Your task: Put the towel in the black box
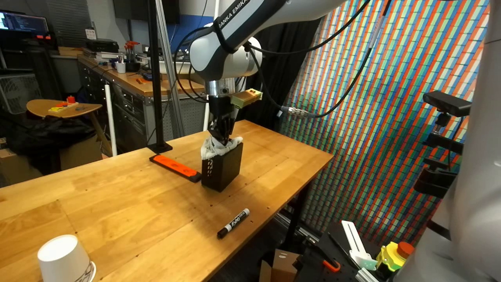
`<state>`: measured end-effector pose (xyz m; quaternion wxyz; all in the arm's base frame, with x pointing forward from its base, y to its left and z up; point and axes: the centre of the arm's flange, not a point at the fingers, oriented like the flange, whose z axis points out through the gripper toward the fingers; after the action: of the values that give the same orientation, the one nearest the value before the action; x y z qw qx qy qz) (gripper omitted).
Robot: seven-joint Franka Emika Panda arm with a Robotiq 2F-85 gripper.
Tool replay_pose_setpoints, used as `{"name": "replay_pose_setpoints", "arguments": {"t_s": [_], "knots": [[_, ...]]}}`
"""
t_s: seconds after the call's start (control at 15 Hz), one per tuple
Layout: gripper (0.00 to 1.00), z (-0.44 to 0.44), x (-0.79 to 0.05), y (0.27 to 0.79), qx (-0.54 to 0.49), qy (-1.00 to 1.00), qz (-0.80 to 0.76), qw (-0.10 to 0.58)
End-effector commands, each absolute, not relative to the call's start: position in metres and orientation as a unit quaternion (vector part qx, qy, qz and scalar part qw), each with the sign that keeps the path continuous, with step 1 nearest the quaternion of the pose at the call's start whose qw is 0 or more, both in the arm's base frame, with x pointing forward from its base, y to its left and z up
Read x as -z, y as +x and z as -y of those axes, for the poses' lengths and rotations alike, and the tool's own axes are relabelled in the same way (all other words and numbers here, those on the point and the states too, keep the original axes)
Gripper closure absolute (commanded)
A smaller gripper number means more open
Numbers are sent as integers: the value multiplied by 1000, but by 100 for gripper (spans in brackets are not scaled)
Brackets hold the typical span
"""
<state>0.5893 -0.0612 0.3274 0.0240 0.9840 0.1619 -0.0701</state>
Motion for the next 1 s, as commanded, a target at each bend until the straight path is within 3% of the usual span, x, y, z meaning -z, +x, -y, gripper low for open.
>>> {"name": "replay_pose_setpoints", "arguments": {"t_s": [0.0, 0.93], "knots": [[98, 68, -311, 582, 73, 986, -148, 10], [98, 71, -269, 588, 89, 988, -118, -41]]}}
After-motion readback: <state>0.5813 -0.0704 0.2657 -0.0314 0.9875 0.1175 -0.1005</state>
